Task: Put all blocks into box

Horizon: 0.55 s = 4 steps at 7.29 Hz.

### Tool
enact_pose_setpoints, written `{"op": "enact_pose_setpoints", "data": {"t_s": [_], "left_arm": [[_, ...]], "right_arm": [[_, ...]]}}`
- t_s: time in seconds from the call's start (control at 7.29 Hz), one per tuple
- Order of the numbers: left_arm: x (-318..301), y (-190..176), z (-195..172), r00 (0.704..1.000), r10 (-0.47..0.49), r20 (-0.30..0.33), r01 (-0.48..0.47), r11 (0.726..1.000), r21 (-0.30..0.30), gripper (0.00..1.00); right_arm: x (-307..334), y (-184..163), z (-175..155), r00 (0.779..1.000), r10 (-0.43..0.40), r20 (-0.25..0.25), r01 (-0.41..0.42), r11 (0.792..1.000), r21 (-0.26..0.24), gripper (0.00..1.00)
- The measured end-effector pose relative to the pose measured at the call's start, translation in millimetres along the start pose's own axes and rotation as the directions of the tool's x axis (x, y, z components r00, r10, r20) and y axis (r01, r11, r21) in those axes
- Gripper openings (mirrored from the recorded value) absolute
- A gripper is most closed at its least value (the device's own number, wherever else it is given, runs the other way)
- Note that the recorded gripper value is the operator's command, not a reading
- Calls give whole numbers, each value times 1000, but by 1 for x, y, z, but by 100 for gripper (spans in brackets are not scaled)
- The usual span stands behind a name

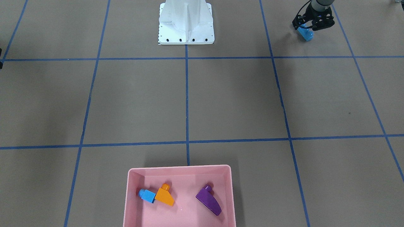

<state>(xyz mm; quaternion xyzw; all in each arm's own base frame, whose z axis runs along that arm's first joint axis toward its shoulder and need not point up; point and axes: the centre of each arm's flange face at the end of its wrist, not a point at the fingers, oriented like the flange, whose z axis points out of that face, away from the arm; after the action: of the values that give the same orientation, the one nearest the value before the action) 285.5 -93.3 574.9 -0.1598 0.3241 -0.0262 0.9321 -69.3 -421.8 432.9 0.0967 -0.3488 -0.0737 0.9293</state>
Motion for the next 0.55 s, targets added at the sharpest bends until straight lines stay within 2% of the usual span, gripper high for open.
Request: {"op": "enact_pose_setpoints", "data": {"t_s": [0.14, 0.27, 0.41, 0.55], "left_arm": [[1, 0, 0, 1000, 0, -1, 0, 1000, -1, 46], [1, 0, 1, 1000, 0, -1, 0, 1000, -1, 32], [1, 0, 0, 1000, 1, -2, -1, 1000, -1, 9], [1, 0, 0, 1000, 2, -4, -2, 1000, -1, 0]], "right_arm": [[-1, -1, 0, 1000, 1, 1, -1, 1000, 2, 99], [-1, -2, -1, 1000, 2, 1, -2, 1000, 4, 99], [-2, -3, -1, 1000, 2, 2, -2, 1000, 5, 99], [-2, -3, -1, 1000, 2, 2, -3, 1000, 5, 99]]}}
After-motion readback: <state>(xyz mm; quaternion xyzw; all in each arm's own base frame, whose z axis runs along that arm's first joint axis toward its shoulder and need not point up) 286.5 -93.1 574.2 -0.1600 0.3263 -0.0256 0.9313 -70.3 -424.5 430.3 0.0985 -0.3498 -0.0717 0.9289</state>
